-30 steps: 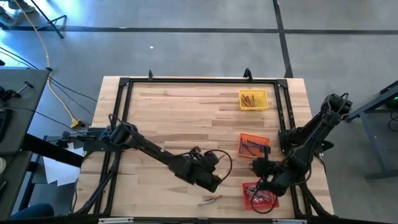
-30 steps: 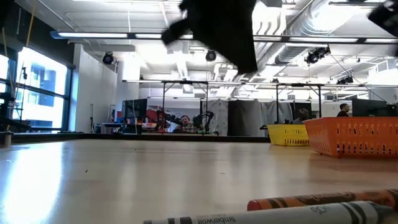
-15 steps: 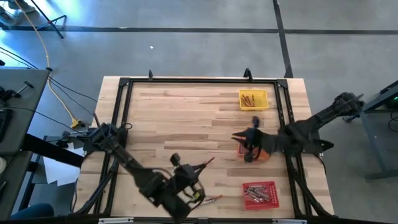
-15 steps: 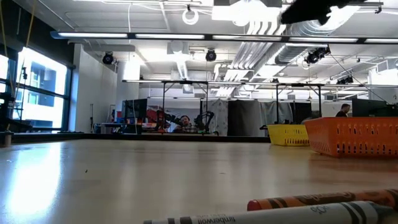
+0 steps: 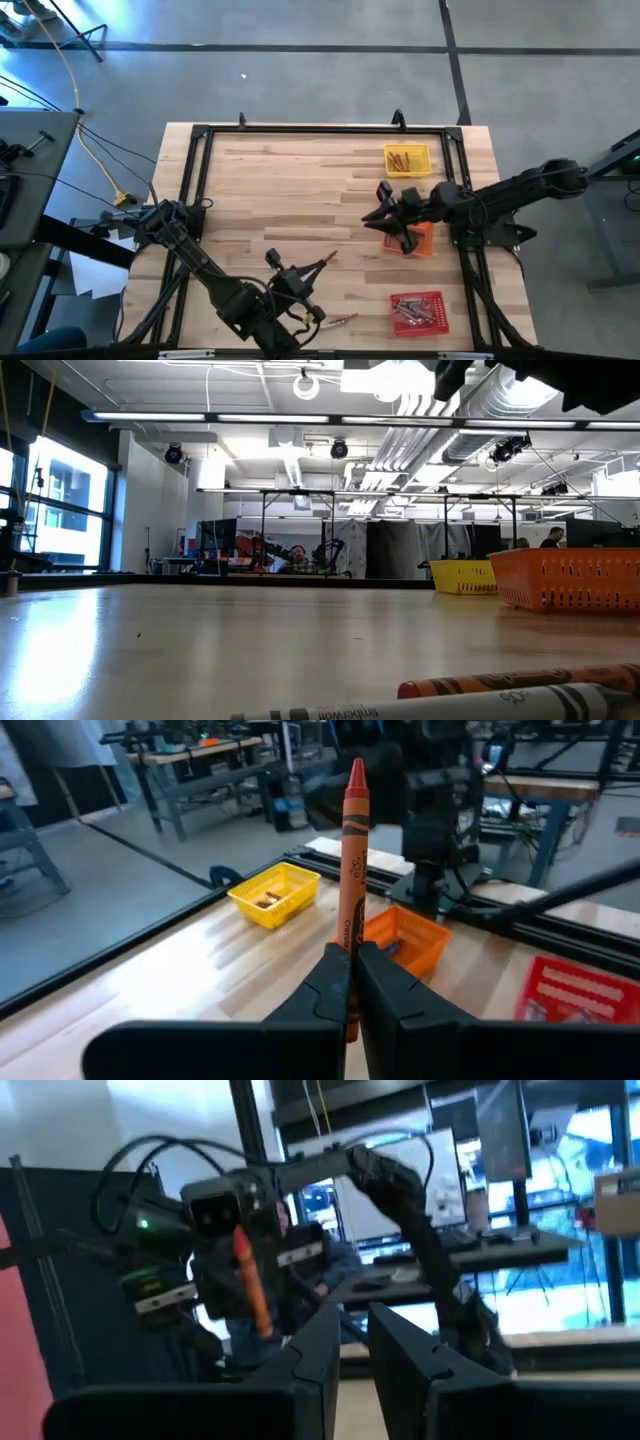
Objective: Sort crayons
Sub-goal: Put the orange crayon into the yellow bin
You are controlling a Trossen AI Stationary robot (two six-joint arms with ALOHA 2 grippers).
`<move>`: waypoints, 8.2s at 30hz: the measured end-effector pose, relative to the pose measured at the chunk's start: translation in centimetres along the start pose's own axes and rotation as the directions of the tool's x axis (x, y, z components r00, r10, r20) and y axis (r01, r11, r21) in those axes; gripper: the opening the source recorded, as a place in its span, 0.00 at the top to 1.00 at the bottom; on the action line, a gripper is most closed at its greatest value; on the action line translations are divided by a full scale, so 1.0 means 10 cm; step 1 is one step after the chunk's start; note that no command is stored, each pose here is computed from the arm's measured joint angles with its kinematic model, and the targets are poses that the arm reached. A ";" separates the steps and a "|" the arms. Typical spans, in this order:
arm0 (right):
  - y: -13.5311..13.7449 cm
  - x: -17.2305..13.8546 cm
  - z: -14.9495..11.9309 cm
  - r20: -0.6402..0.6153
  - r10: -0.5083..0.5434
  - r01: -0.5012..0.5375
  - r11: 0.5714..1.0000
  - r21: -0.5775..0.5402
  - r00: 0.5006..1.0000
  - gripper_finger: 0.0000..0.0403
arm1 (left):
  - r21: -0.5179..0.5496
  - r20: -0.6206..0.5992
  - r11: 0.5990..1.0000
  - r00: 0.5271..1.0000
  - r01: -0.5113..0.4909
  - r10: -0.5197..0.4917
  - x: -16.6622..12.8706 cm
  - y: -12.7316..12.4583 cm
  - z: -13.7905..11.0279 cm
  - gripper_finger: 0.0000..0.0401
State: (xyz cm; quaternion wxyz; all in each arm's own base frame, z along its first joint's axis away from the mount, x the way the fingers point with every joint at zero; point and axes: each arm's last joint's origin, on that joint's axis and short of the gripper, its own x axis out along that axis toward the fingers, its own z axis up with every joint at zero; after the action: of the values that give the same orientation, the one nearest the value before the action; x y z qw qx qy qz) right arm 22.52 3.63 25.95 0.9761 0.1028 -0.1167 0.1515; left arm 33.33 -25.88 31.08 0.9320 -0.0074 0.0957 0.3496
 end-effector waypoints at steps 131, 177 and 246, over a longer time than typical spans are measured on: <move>-1.84 -1.11 0.04 -0.800 -0.590 0.726 0.502 -0.469 -0.109 0.99 | 0.106 -0.108 0.991 0.992 0.077 -0.065 0.39 -0.20 -0.12 0.70; 0.06 -0.12 -0.01 -0.947 -0.069 0.452 0.888 0.085 0.315 0.79 | -0.154 -0.668 0.897 0.625 0.415 -0.404 1.00 -0.46 -0.88 0.70; 1.79 -0.09 -0.79 -0.891 -0.103 0.422 0.901 0.105 0.442 0.79 | -0.149 -0.753 0.887 0.532 0.437 -0.388 1.33 -0.70 -1.78 0.99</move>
State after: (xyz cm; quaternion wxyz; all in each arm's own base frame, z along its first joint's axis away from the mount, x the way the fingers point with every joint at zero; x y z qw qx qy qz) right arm 17.55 21.92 21.12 0.8808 0.1820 0.4349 0.0433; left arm 44.64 -23.95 10.77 0.8575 -0.1498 0.4857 0.0803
